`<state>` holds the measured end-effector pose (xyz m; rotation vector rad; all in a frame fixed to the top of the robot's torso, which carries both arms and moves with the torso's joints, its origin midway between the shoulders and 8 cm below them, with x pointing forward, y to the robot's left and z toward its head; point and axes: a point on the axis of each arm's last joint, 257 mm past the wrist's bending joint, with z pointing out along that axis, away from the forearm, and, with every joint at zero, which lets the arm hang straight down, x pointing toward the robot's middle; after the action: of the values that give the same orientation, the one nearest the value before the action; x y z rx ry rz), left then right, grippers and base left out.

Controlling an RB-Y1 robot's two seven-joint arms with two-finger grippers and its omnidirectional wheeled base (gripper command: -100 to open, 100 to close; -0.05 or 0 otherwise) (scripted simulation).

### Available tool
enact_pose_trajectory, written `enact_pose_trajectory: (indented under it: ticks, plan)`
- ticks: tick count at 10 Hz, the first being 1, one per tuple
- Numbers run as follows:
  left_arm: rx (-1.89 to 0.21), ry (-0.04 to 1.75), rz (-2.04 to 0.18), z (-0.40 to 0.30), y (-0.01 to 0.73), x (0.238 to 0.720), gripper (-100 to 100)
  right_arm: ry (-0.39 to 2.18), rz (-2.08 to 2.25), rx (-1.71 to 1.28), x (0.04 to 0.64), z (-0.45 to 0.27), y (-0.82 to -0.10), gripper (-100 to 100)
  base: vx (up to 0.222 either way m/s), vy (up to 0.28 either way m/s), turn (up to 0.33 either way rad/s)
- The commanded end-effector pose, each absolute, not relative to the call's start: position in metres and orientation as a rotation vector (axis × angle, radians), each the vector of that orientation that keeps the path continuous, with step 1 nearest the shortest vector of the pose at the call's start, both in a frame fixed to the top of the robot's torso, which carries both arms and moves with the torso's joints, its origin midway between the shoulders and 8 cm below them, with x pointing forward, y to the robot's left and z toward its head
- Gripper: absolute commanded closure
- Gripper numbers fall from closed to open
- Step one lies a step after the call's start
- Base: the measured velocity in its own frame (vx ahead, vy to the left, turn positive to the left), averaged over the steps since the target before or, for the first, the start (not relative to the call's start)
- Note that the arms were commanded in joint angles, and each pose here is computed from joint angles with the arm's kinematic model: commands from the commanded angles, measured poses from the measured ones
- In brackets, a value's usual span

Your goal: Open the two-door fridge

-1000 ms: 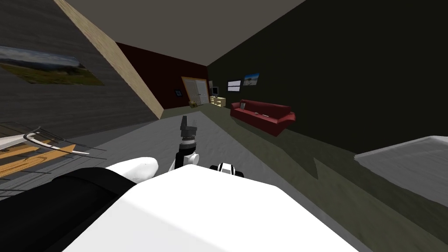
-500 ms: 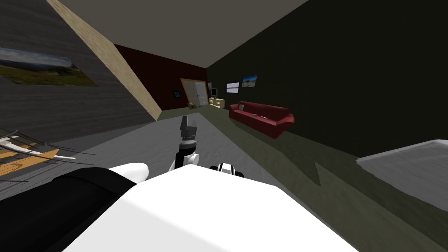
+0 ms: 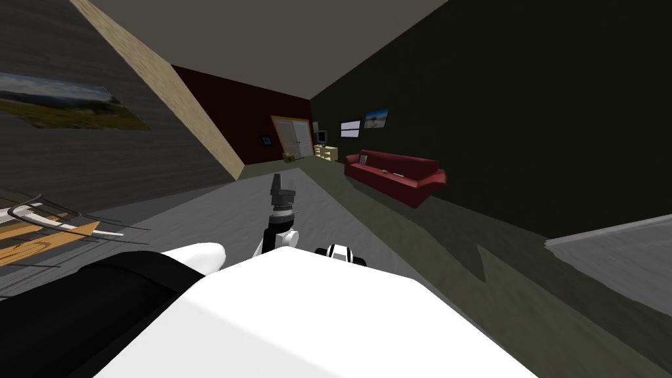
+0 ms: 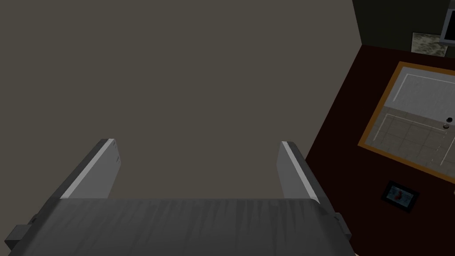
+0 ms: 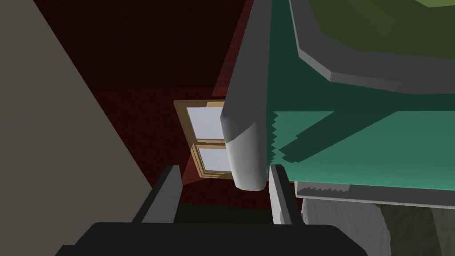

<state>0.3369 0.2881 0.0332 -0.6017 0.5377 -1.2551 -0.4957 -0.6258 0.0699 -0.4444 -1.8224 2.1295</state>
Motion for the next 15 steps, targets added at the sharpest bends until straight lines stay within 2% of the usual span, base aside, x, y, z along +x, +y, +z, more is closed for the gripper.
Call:
enact_pose_trajectory:
  ticks: [1, 4, 5, 6, 12, 13, 15]
  plan:
    - [-0.602, 0.538, -1.255, 0.033, 0.288, 0.337, 0, -1.744, 2.123, -0.455, -0.514, 0.095, -0.614, 100, 0.203, -0.150, -0.051]
    - [-0.602, 0.538, -1.255, 0.033, 0.288, 0.337, 0, -1.714, 2.101, -0.478, -0.529, 0.100, -0.604, 100, 0.197, -0.106, -0.038]
    - [-0.602, 0.538, -1.255, 0.033, 0.288, 0.337, 0, -1.747, 2.076, -0.507, -0.534, 0.080, -0.601, 100, 0.077, -0.033, -0.079]
    - [-0.602, 0.538, -1.255, 0.033, 0.288, 0.337, 0, -1.759, 2.067, -0.513, -0.540, 0.090, -0.597, -100, 0.019, -0.022, -0.107]
    - [-0.602, 0.538, -1.255, 0.033, 0.288, 0.337, 0, -1.771, 2.078, -0.503, -0.541, 0.114, -0.597, -100, 0.031, -0.031, -0.035]
    - [-0.602, 0.538, -1.255, 0.033, 0.288, 0.337, 0, -1.774, 2.079, -0.502, -0.541, 0.115, -0.597, 0, 0.000, 0.000, 0.000]
    - [-0.602, 0.538, -1.255, 0.033, 0.288, 0.337, 0, -1.774, 2.080, -0.501, -0.540, 0.115, -0.597, 0, 0.000, 0.000, 0.000]
